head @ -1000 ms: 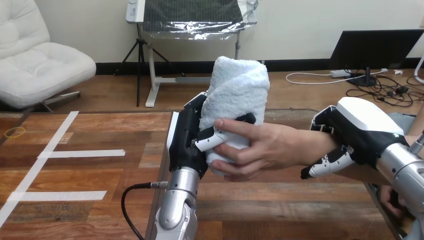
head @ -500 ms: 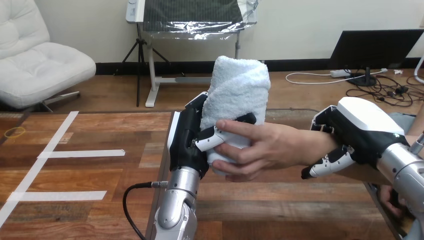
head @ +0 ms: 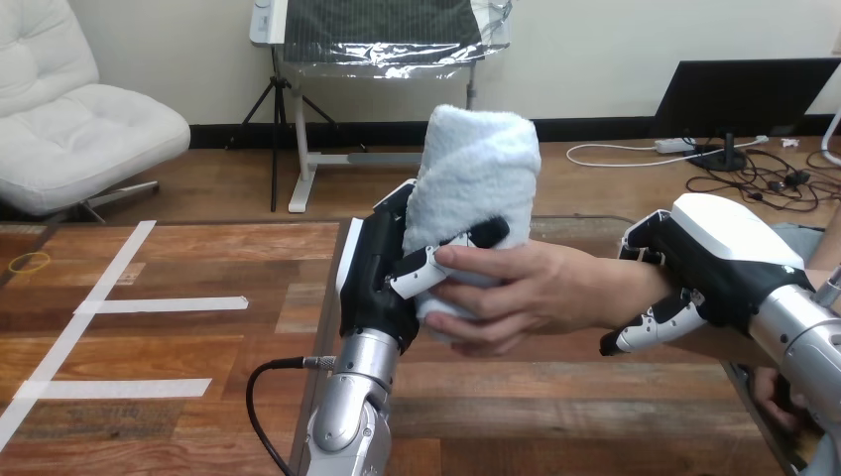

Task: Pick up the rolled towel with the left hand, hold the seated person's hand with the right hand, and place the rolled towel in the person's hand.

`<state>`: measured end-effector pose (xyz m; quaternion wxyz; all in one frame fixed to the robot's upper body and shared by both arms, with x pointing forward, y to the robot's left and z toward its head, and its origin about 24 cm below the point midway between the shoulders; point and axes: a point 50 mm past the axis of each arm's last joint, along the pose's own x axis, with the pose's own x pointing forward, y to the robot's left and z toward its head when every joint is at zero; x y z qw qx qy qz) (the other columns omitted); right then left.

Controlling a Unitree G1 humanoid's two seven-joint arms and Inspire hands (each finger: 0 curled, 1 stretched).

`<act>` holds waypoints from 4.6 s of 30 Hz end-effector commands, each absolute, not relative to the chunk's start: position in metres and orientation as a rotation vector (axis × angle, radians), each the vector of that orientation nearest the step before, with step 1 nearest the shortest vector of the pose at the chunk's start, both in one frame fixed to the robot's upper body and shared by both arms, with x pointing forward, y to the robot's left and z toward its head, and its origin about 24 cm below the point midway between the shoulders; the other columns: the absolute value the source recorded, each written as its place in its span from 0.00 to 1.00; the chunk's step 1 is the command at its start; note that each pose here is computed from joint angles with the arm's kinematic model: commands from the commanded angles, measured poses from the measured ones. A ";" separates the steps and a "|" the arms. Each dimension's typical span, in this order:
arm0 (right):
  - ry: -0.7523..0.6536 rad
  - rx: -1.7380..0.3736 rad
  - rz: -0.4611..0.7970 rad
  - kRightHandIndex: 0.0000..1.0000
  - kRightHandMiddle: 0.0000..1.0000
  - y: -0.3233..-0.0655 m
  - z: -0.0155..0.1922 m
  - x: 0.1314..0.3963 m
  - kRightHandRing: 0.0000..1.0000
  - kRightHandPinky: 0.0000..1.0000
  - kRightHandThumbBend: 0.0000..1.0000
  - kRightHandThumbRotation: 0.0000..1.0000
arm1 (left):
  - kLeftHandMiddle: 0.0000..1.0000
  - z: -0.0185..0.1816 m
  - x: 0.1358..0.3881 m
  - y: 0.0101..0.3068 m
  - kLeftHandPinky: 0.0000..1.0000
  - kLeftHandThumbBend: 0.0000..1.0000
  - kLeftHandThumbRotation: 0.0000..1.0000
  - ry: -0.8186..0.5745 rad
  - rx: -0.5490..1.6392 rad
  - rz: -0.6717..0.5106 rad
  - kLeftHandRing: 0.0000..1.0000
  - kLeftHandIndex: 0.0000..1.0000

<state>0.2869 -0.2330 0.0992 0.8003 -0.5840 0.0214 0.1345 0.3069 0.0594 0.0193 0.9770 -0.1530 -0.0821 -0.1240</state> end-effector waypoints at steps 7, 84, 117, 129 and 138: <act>0.023 -1.182 0.318 0.40 0.37 -0.222 0.093 0.290 0.30 0.24 0.85 0.16 | 0.73 0.041 0.304 0.014 0.52 0.86 0.76 -0.221 -0.361 -0.399 0.68 0.75; 0.013 -1.195 0.330 0.50 0.45 -0.223 0.091 0.284 0.37 0.30 0.87 0.28 | 0.77 0.037 0.298 0.031 0.72 0.99 1.00 -0.219 -0.433 -0.351 0.76 0.76; 0.019 -1.194 0.385 0.91 0.88 -0.222 0.100 0.270 0.86 0.69 1.00 0.92 | 0.91 0.039 0.296 0.080 1.00 1.00 1.00 -0.282 -0.330 -0.239 0.97 0.88; -0.024 -1.162 0.377 0.98 0.96 -0.222 0.105 0.264 0.97 0.97 1.00 0.93 | 0.93 0.039 0.292 0.095 1.00 1.00 1.00 -0.286 -0.312 -0.203 1.00 0.89; -0.054 -1.136 0.353 1.00 0.99 -0.223 0.112 0.261 1.00 1.00 1.00 0.94 | 0.94 0.040 0.288 0.104 1.00 1.00 1.00 -0.297 -0.282 -0.186 1.00 0.89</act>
